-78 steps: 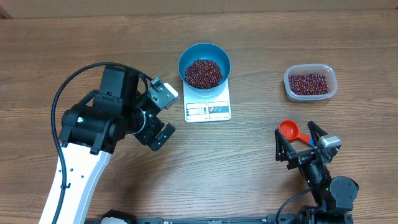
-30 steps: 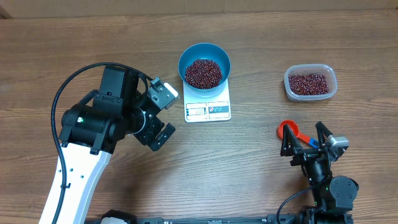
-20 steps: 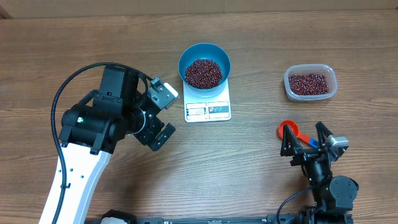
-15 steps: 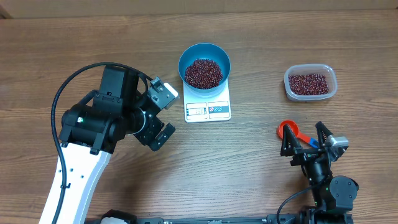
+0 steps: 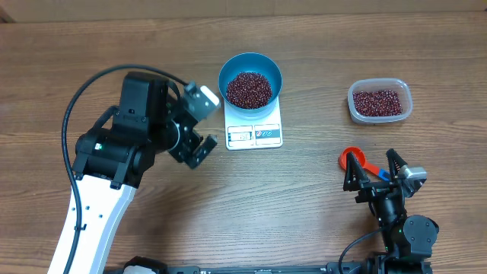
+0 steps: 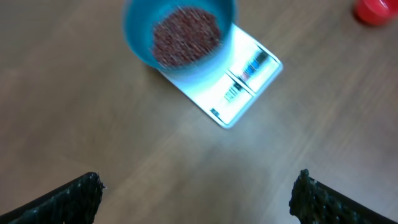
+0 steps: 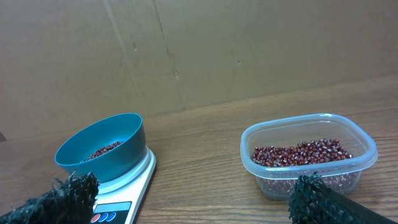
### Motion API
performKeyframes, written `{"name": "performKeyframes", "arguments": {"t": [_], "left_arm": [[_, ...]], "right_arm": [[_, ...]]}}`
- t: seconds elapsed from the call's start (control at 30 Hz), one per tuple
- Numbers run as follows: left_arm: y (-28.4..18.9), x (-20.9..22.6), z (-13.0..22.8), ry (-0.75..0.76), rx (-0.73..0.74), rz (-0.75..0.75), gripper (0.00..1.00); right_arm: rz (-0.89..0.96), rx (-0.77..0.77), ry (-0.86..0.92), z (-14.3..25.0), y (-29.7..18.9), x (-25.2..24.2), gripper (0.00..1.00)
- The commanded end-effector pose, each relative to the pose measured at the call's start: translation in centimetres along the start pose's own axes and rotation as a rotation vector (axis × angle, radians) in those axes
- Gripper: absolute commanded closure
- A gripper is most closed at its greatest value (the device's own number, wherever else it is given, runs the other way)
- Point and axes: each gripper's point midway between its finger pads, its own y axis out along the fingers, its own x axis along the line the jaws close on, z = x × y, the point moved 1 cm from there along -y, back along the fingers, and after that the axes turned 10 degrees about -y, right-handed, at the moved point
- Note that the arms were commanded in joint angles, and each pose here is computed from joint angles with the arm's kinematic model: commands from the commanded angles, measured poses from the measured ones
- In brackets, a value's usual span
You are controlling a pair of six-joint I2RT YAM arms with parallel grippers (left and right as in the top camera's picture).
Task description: Scoop item into bowl and weigh 150g on scale
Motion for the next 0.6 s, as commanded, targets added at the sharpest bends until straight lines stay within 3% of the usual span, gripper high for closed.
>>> {"name": "performKeyframes", "arguments": {"t": [0.0, 0.13, 0.33, 0.43, 0.57], "left_arm": [[-0.2, 3.0, -0.7, -0.05, -0.02, -0.153, 0.0], [-1.0, 6.5, -0.6, -0.154, -0.045, -0.272, 0.0], [-2.5, 11.2, 2.3, -0.364, -0.02, -0.37, 0.0], [-3.3, 12.2, 3.4, -0.449, -0.018, -0.394, 0.0], [-4.7, 11.6, 3.5, -0.452, -0.043, -0.39, 0.0]], "right_arm": [[0.003, -0.007, 0.004, 0.1, 0.0, 0.0, 0.0], [0.003, -0.007, 0.004, 0.1, 0.0, 0.0, 0.0], [0.003, -0.007, 0.004, 0.1, 0.0, 0.0, 0.0], [0.003, -0.007, 0.004, 0.1, 0.0, 0.0, 0.0], [0.003, -0.007, 0.004, 0.1, 0.0, 0.0, 0.0]]}}
